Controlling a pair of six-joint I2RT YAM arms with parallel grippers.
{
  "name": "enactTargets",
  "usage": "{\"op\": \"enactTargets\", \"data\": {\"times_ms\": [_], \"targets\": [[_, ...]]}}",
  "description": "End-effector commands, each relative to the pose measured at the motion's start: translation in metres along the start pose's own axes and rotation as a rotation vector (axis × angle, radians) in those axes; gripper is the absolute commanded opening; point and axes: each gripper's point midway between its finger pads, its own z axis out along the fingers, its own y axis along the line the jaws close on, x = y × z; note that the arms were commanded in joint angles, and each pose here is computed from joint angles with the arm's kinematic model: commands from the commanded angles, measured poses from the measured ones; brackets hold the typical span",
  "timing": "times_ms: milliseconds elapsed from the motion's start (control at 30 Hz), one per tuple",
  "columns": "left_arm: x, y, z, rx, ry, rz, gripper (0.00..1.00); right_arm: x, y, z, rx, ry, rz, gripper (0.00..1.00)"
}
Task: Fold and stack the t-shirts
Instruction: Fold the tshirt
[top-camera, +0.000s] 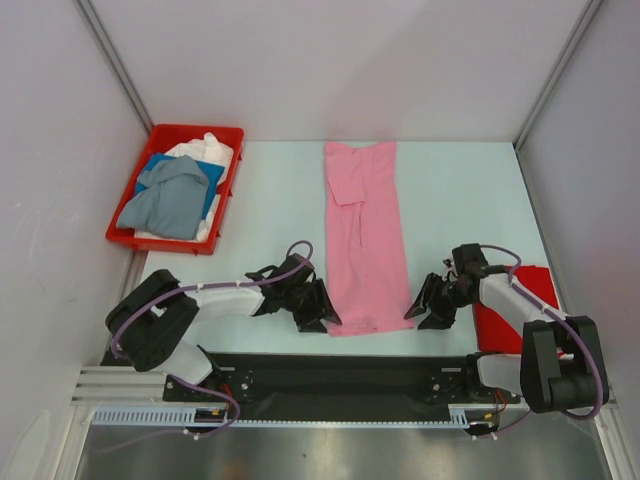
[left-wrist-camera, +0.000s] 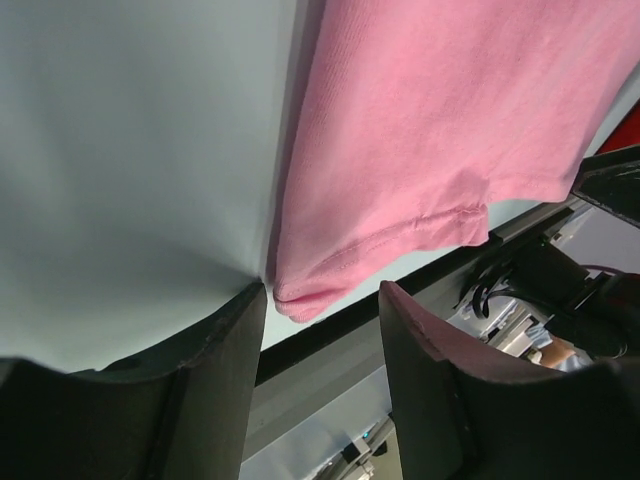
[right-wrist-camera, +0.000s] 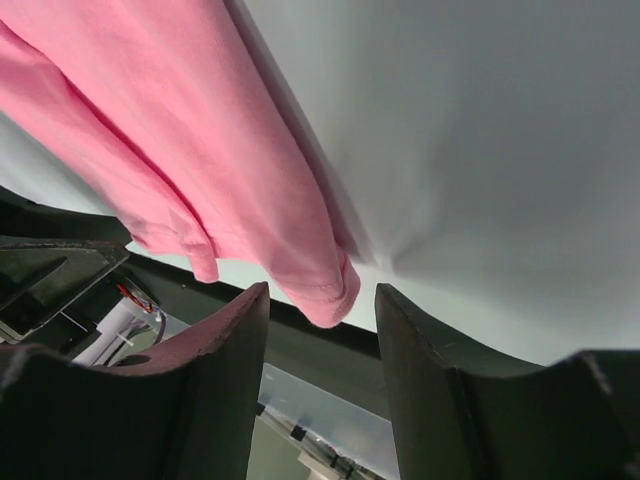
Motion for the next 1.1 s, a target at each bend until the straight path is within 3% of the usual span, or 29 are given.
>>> {"op": "enactTargets", "data": {"times_ms": [0, 500, 633, 733, 767, 867, 1067], "targets": [[-0.001, 0.027, 0.008, -0.088, -0.044, -0.049, 0.56, -0.012, 0.008, 0.002, -0.017, -0.048, -0.018, 0.52], [0.010, 0.048, 0.006, -0.133, -0.036, -0.088, 0.47, -0.004, 0.002, 0.023, -0.003, 0.012, -0.019, 0.47], [0.011, 0.048, 0.012, -0.129, -0.018, -0.069, 0.37, 0.004, 0.000, 0.026, -0.006, 0.026, -0.015, 0.40], [0.009, 0.050, 0.014, -0.140, -0.021, -0.058, 0.05, 0.007, -0.004, 0.026, 0.001, 0.023, -0.006, 0.22], [0.011, 0.057, 0.013, -0.160, -0.021, -0.066, 0.00, 0.008, -0.005, 0.025, 0.007, 0.022, 0.001, 0.09], [0.014, 0.070, 0.004, -0.179, -0.055, -0.096, 0.00, 0.010, -0.012, 0.021, 0.041, -0.004, 0.015, 0.00], [0.018, 0.068, -0.001, -0.146, -0.057, -0.104, 0.00, 0.017, -0.016, 0.022, 0.059, -0.016, -0.004, 0.00]]}}
